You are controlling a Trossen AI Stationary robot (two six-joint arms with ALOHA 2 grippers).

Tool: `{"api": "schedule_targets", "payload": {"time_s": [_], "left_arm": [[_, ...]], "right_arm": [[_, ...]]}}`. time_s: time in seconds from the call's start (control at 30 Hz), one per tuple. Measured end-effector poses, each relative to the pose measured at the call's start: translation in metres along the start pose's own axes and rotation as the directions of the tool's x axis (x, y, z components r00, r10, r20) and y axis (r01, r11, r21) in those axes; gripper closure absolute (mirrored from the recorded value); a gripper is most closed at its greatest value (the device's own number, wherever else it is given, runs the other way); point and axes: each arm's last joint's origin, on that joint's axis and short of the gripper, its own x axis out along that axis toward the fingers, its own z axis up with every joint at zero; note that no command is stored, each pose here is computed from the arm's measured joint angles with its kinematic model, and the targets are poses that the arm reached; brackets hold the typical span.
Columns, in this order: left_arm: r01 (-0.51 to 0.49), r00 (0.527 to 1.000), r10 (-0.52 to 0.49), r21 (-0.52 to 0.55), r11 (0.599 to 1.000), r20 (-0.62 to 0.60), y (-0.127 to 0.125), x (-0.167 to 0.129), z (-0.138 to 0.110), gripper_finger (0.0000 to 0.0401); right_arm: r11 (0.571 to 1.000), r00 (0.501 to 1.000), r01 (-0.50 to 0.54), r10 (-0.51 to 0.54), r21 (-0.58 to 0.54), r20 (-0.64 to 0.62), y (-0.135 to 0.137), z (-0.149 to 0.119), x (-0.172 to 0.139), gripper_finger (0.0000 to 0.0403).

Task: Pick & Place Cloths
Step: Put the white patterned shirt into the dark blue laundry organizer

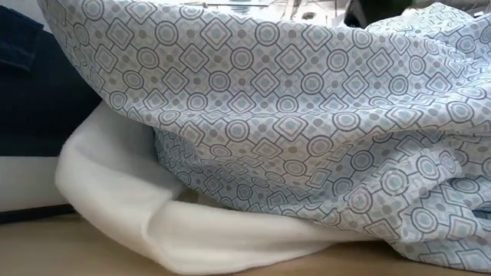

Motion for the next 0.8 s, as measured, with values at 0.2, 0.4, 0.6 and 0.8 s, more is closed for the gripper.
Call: {"api": "schedule_targets", "payload": {"time_s": [0.2, 0.4, 0.6, 0.8], "left_arm": [[0.001, 1.0, -0.001, 0.0, 1.0, 0.0, 0.0, 0.0, 0.0, 0.0397], [0.001, 1.0, -0.001, 0.0, 1.0, 0.0, 0.0, 0.0, 0.0, 0.0397], [0.002, 1.0, -0.002, 0.0, 1.0, -0.002, 0.0, 0.0, 0.0, 0.0397], [-0.001, 1.0, 0.001, 0.0, 1.0, -0.009, 0.0, 0.001, -0.001, 0.0397]], "right_arm": [[0.998, 0.998, -0.043, 0.045, -0.05, 0.033, 0.023, -0.008, 0.037, 0.0133], [0.999, 0.998, 0.009, -0.011, -0.046, -0.059, 0.023, -0.012, 0.092, 0.0133], [0.996, 0.981, 0.087, -0.087, -0.012, -0.173, 0.008, -0.011, 0.142, 0.0139], [1.0, 0.982, 0.013, -0.009, 0.022, -0.189, 0.005, -0.005, 0.153, 0.0277]]}}
